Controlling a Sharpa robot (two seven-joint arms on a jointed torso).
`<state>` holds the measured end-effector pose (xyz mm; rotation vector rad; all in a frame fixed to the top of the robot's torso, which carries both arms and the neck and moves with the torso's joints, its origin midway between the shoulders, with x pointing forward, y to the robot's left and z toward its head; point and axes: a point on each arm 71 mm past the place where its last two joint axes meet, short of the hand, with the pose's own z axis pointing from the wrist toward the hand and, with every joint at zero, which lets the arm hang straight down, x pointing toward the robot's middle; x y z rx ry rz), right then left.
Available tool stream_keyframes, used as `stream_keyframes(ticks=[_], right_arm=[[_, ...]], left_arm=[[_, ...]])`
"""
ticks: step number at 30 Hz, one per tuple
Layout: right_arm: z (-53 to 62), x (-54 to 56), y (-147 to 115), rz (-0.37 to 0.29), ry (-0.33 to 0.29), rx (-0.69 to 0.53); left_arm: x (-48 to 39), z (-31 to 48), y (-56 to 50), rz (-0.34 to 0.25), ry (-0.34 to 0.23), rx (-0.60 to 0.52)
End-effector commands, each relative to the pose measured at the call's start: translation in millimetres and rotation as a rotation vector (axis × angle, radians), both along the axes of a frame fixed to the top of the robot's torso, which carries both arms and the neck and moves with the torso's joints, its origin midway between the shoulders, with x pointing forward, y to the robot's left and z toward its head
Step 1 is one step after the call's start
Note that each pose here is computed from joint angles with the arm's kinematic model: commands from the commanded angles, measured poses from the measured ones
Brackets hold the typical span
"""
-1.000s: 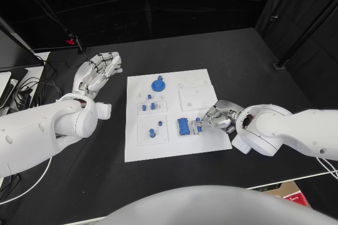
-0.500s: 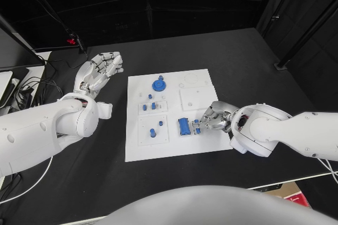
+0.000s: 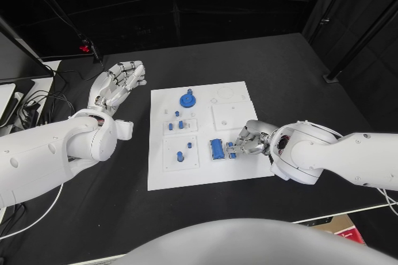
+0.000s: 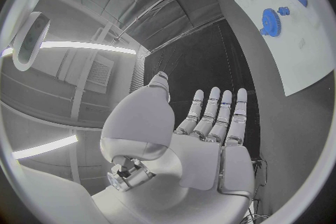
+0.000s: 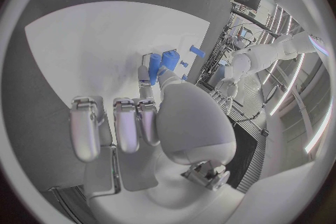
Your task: Assemble the parts on the task board
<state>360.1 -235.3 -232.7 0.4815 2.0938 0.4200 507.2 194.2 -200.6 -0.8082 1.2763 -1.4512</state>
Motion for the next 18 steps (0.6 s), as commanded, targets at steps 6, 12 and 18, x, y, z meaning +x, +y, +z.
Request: stream_keyframes(ticks=[6,12,18], right_arm=[[-0.7,0.5,1.0,0.038,-0.003,-0.059],[-1.5,1.3,0.9,0.041,0.000,-0.067],[-2.2,1.9,1.2,0.043,0.004,-0.072]], left_arm=[[-0.5,4.0,-1.6,-0.015,-0.041,-0.017],[-0.4,4.0,-2.1,-0.016,-0.041,-0.018],[-0.6,4.0,-2.7,-0.018,-0.040,-0.018]])
